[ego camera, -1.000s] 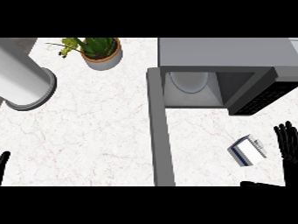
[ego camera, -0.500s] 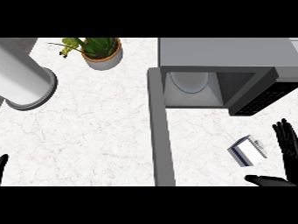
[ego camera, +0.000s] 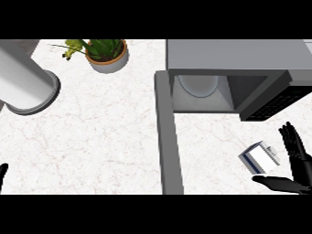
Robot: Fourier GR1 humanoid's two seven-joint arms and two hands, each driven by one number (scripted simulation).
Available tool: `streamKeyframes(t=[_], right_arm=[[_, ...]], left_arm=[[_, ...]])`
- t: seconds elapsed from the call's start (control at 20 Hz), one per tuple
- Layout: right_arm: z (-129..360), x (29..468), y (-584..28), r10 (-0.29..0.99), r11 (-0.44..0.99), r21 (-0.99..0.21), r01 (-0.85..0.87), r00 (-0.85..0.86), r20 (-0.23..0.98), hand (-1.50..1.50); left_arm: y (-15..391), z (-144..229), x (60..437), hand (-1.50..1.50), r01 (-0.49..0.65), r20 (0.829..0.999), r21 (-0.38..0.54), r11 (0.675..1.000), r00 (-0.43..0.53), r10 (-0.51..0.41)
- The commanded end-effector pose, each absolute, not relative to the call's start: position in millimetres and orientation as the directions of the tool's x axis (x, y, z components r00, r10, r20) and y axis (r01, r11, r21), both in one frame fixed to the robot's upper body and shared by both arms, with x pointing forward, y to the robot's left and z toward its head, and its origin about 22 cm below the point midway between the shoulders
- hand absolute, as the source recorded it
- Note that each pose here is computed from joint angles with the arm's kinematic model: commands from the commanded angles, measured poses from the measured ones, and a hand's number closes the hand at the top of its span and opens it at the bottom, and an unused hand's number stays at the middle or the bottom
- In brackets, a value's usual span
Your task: Pick up the milk, place it into the microwave and close the microwave
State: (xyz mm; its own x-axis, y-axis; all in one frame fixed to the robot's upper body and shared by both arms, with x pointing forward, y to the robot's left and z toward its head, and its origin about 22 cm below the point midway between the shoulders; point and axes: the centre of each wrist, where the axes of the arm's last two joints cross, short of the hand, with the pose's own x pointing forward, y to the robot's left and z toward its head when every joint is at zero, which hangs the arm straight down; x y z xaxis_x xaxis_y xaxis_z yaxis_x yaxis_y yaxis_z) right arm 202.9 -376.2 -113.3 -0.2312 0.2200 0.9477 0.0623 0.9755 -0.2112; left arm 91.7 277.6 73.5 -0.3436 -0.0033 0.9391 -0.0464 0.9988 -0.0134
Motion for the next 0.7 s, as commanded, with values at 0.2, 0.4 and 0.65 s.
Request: streamKeyframes(t=[0.2, 0.4, 0.65], right_arm=[[-136.2, 204.0, -389.4, 0.194, 0.980, -0.197, 0.006, -0.190, 0.962, -1.50], [-151.8, 189.1, -377.6, 0.160, 0.985, -0.168, -0.029, -0.168, 0.973, -1.50], [-156.7, 181.8, -382.6, 0.086, 0.993, -0.097, -0.061, -0.154, 0.984, -1.50]], left_arm=[[278.2, 78.4, 93.4, -1.50, -0.048, 0.942, -0.011, 0.999, -0.336, -0.006], [269.8, 88.7, 100.5, -1.50, -0.058, 0.944, -0.011, 0.998, -0.331, -0.009], [294.9, 67.3, 96.6, -1.50, -0.049, 0.935, -0.015, 0.999, -0.354, -0.004]])
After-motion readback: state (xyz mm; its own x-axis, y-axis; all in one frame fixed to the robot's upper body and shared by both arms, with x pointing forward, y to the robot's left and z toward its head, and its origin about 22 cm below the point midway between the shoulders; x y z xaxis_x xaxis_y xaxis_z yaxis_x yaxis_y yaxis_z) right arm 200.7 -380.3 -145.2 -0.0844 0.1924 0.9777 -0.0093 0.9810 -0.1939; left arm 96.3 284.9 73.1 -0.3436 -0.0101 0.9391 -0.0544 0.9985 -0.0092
